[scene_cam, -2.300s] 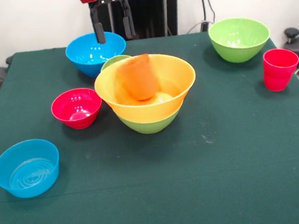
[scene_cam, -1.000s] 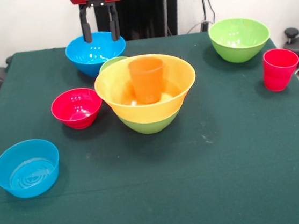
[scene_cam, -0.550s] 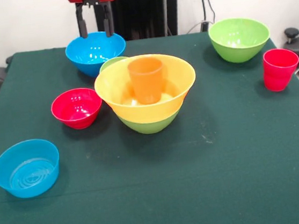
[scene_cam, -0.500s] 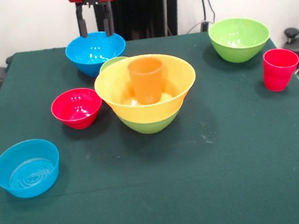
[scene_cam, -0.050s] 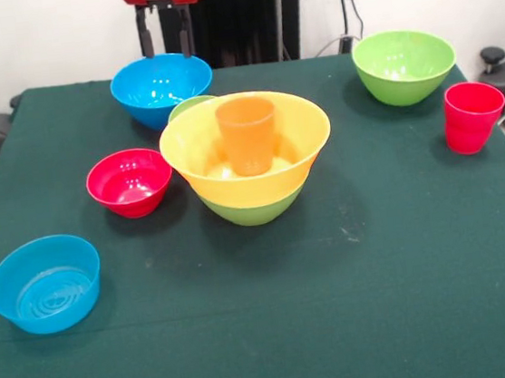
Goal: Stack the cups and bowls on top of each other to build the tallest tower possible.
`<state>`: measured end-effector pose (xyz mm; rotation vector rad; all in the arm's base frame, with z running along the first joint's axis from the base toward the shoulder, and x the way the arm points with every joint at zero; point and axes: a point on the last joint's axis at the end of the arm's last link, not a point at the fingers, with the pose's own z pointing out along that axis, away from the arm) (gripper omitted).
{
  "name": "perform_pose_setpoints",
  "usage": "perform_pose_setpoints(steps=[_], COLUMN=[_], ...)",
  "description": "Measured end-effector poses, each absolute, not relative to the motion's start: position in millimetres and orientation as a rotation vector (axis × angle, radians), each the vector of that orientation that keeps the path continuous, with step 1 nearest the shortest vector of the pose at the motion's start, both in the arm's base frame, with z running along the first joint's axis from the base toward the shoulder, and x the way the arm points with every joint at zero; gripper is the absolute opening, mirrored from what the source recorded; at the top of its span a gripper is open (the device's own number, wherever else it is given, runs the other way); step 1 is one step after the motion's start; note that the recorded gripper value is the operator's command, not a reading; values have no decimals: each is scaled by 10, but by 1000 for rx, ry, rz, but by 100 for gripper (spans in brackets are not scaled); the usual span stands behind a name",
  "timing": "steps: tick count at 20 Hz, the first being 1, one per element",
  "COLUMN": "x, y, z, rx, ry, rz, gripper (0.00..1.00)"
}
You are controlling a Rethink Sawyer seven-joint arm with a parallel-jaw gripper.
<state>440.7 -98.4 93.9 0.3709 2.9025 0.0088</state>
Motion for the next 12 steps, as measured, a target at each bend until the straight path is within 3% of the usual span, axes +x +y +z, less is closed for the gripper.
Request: perform_pose_setpoints(steps=[12], x=[4049], y=[-751], z=[579], rx=[294], ry=[2910], rz=[40], gripper=[100])
